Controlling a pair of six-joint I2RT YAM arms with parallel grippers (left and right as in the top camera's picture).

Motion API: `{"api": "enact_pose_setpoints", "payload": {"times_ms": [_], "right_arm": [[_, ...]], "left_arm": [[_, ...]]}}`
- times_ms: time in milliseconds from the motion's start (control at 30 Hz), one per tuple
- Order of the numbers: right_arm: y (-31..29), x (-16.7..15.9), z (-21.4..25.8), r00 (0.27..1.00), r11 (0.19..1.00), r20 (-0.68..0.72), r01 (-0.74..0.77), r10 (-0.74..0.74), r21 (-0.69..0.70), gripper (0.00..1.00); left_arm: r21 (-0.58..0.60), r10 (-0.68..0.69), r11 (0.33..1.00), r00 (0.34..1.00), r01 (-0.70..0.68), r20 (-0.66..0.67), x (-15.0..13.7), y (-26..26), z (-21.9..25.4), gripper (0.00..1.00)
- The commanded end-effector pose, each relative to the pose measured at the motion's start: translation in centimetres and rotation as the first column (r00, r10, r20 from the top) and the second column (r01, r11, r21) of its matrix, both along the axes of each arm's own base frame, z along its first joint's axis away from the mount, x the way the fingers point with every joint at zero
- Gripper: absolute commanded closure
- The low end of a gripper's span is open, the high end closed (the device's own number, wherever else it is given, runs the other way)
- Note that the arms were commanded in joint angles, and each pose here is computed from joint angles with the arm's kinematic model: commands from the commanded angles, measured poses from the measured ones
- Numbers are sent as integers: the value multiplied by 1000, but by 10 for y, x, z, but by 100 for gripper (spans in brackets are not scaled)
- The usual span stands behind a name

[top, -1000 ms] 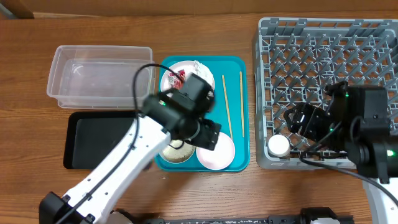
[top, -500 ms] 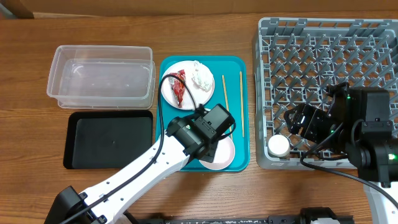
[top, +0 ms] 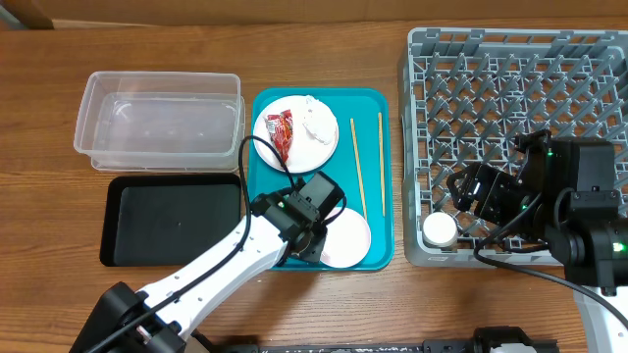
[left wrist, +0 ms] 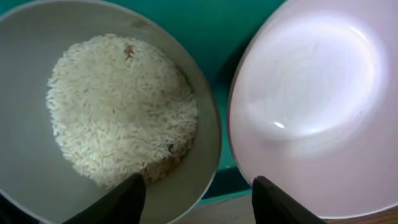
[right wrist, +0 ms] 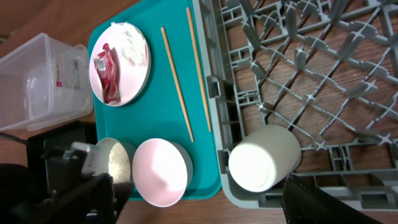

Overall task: Sort waste into correct bins and load items into the dishwasher
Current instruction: 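Grasp the rice-filled bowl with the left gripper and lift it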

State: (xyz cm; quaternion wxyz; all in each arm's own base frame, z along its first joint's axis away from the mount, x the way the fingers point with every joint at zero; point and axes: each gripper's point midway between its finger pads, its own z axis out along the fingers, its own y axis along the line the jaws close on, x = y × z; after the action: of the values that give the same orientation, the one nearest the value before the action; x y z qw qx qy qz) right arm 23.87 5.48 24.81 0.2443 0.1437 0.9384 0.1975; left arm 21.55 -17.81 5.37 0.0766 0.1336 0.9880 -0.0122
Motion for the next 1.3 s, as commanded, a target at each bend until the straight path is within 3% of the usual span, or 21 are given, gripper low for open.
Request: {"api": "enact_pose_setpoints", "payload": {"times_ms": [0, 267, 400, 533, 667, 733, 933, 1033, 1267], "right_arm": [[0, 1, 13, 999, 1000, 42, -2, 2, 4, 11], [0, 1, 13, 999, 1000, 41, -2, 2, 4, 10], [0, 1, 12, 999, 1000, 38, -2, 2, 4, 11], [0, 0, 12, 999, 1000, 34, -2, 2, 3, 11], [0, 0, 12, 999, 1000, 35, -2, 2, 3, 11], [0, 0, 12, 999, 1000, 34, -2, 2, 3, 11], [0, 0, 12, 999, 1000, 34, -2, 2, 4, 11], [0, 0, 12, 999, 1000, 35, -2, 2, 3, 11], [0, 0, 12, 999, 1000, 37, -2, 2, 4, 10]], "left_arm": [[-4, -80, 997, 996, 80, -40, -12, 3, -15, 44], [27, -41, 999, 999, 40, 13, -6, 12, -29, 68], [4, -44, 999, 999, 43, 7, -6, 8, -28, 65], [-60, -55, 997, 998, 54, -25, -10, -5, -24, 69], [-79, -58, 995, 998, 56, -22, -5, -13, -8, 56], [-53, -53, 997, 999, 52, -8, 0, -10, -1, 43], [8, -40, 999, 999, 40, 1, -2, 4, -12, 43], [17, -25, 1000, 1000, 25, 10, -3, 9, -21, 48], [-14, 0, 1000, 999, 1, 35, 0, 5, -28, 76]]}}
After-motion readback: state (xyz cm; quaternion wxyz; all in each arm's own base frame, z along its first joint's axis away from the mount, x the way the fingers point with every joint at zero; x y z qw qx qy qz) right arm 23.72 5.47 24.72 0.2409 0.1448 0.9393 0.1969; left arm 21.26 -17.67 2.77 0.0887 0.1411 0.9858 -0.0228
